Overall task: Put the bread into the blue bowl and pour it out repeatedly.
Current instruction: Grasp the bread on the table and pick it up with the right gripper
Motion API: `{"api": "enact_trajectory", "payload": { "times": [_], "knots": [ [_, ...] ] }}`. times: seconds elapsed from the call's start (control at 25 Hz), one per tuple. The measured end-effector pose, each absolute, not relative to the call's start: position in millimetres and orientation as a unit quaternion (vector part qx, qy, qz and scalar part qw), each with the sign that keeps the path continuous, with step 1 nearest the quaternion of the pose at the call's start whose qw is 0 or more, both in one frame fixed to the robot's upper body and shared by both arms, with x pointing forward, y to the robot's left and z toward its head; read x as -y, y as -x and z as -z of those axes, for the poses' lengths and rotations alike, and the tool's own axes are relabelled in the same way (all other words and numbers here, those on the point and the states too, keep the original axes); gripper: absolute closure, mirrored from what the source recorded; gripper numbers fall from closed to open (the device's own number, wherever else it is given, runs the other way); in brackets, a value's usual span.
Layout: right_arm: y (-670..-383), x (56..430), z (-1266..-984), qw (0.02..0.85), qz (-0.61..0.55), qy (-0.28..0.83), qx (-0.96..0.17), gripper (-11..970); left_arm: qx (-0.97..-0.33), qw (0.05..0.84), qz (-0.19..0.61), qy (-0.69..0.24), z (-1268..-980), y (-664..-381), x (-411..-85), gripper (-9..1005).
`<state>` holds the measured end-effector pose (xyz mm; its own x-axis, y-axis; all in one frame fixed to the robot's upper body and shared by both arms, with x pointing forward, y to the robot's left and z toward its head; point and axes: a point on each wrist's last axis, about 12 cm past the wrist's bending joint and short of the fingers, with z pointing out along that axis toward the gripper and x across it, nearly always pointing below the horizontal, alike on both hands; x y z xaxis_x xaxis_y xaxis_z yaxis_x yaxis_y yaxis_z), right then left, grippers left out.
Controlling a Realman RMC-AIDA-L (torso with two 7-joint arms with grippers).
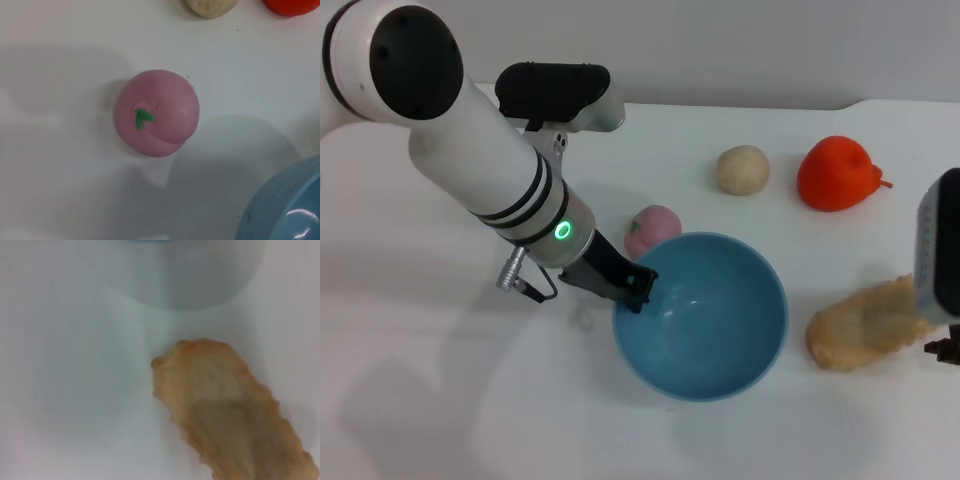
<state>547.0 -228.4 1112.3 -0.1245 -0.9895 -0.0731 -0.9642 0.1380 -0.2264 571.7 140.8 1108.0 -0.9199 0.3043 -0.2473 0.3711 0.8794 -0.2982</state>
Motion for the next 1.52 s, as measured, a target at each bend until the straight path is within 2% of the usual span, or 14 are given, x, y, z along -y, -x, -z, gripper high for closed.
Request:
{"api": "enact_trajectory", "payload": {
  "times": [0.48,0.72,1.28,1.52],
  "knots": [
    [-542.1,198.7,-1097.7,0.093,0.08,0.695,-0.709,543,-0.965,0.103,0.175,-0.168,-1109.7,-574.8,-143.2,997],
    [-543.8,193.4,-1081.5,0.102,0.105,0.702,-0.697,547,-0.964,0.104,0.176,-0.168,-1110.5,-575.6,-143.1,996],
    [-548.9,195.2,-1072.2,0.127,0.114,0.68,-0.713,555,-0.965,0.102,0.175,-0.169,-1110.8,-576.1,-142.9,997],
    [-552.3,199.5,-1075.7,0.136,0.111,0.631,-0.756,718,-0.964,0.102,0.175,-0.17,-1111.5,-576.6,-142.0,997]
  ]
}}
